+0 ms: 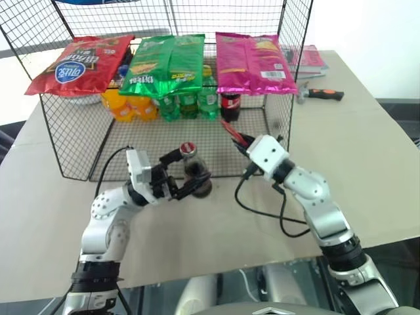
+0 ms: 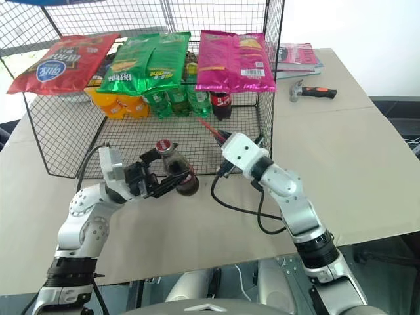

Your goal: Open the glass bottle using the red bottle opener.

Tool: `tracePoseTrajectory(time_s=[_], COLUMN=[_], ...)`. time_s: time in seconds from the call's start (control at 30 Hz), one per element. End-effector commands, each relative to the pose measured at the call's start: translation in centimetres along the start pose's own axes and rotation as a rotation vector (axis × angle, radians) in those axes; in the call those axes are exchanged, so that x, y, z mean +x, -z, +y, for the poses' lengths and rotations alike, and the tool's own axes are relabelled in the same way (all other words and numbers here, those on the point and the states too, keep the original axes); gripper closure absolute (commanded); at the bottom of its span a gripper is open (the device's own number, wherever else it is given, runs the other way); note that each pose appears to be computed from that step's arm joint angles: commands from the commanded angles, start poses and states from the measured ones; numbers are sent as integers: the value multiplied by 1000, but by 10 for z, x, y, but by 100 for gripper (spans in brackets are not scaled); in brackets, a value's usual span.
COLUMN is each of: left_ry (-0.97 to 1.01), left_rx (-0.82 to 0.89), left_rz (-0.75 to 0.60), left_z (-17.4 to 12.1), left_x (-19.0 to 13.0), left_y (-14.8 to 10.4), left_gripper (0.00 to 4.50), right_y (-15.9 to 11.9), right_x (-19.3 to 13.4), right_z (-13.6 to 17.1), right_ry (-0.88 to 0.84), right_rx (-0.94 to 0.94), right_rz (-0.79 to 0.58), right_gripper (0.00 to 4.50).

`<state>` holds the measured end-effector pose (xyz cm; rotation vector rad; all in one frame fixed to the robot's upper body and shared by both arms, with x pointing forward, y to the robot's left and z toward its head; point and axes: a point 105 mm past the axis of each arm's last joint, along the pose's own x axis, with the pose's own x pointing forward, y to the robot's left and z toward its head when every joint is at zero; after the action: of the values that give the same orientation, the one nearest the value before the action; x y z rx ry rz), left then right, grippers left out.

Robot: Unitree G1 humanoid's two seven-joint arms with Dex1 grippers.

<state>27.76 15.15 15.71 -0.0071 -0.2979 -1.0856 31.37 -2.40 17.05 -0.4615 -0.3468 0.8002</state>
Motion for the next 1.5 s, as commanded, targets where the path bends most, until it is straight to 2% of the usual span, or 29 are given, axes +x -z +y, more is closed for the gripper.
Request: tracePoseTrajectory(time_s=[0.03, 0.97, 1.0, 1.03, 1.5], left_ry=[40, 96, 95, 94, 78], left_rx=[2, 37, 40, 43, 54], left_rz=[-23, -35, -35, -35, -64], left_z=[0, 10, 10, 10, 10], left_x=[5, 13, 14, 14, 12], left_y=[-7, -8, -8, -8, -8], left_gripper=[13, 13, 64, 90, 90], right_y=[-14, -7, -7, -7, -5], right_x=[-4, -6, -6, -6, -8], right_z=[-8, -23, -23, -23, -28], right_ry=[17, 62, 62, 62, 30], right_rx=[-15, -77, -77, -78, -112], right_rz=[-38, -9, -9, -9, 7], right_gripper=[450, 450, 450, 450, 450])
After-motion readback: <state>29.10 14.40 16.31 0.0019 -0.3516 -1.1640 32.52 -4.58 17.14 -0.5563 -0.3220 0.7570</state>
